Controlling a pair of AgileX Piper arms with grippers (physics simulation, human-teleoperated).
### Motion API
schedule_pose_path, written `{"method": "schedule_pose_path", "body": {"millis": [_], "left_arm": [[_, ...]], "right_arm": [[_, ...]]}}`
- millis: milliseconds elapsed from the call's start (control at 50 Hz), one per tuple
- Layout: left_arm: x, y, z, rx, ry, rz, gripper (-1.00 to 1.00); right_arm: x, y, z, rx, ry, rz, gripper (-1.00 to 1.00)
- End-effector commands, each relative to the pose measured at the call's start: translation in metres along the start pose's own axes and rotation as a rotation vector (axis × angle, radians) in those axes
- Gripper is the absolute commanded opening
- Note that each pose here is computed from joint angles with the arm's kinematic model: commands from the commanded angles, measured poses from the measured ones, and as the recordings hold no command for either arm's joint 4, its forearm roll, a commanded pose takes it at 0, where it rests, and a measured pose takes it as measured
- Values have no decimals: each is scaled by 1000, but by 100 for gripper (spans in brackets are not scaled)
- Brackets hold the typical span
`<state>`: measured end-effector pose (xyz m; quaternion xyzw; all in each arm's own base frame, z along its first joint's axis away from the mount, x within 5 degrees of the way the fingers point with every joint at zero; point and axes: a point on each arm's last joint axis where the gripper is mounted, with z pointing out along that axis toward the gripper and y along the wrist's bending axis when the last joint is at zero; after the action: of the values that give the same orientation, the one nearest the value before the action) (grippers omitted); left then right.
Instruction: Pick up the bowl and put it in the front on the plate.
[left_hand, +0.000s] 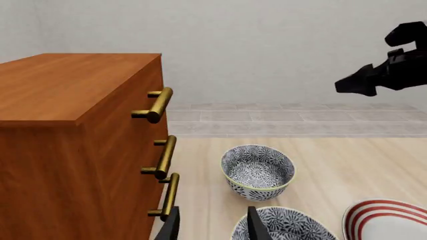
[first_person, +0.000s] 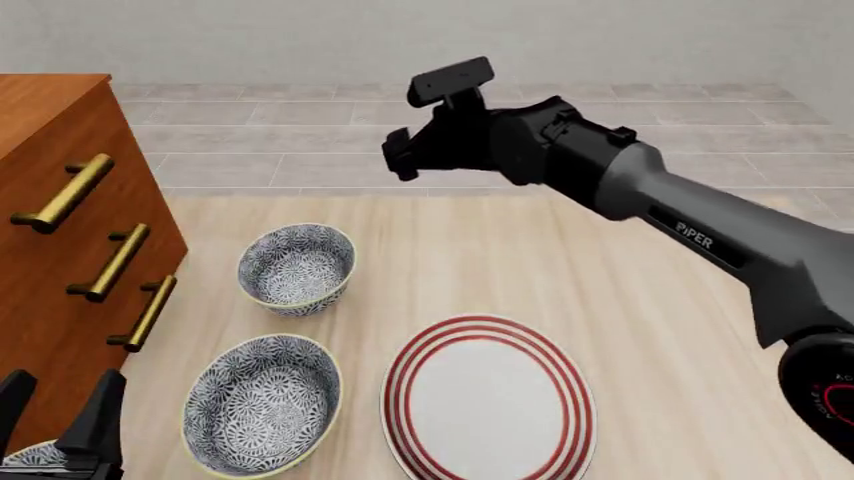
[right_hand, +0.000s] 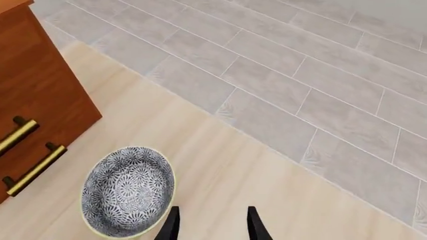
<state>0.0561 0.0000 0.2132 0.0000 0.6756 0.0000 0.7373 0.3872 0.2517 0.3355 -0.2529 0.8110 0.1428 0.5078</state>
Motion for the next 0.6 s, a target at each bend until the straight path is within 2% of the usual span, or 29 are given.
{"method": "schedule_pose_path", "body": {"millis": [20, 260, 600], "left_arm": [[0, 0, 0, 0, 0, 0, 100], [0, 0, 0, 0, 0, 0, 100], [0, 0, 0, 0, 0, 0, 100]], "right_arm": [[-5, 7, 22, -14, 23, -14, 100], [-8, 13, 41, -25, 40, -29, 100], [0, 30, 68, -53, 75, -39, 100]]}}
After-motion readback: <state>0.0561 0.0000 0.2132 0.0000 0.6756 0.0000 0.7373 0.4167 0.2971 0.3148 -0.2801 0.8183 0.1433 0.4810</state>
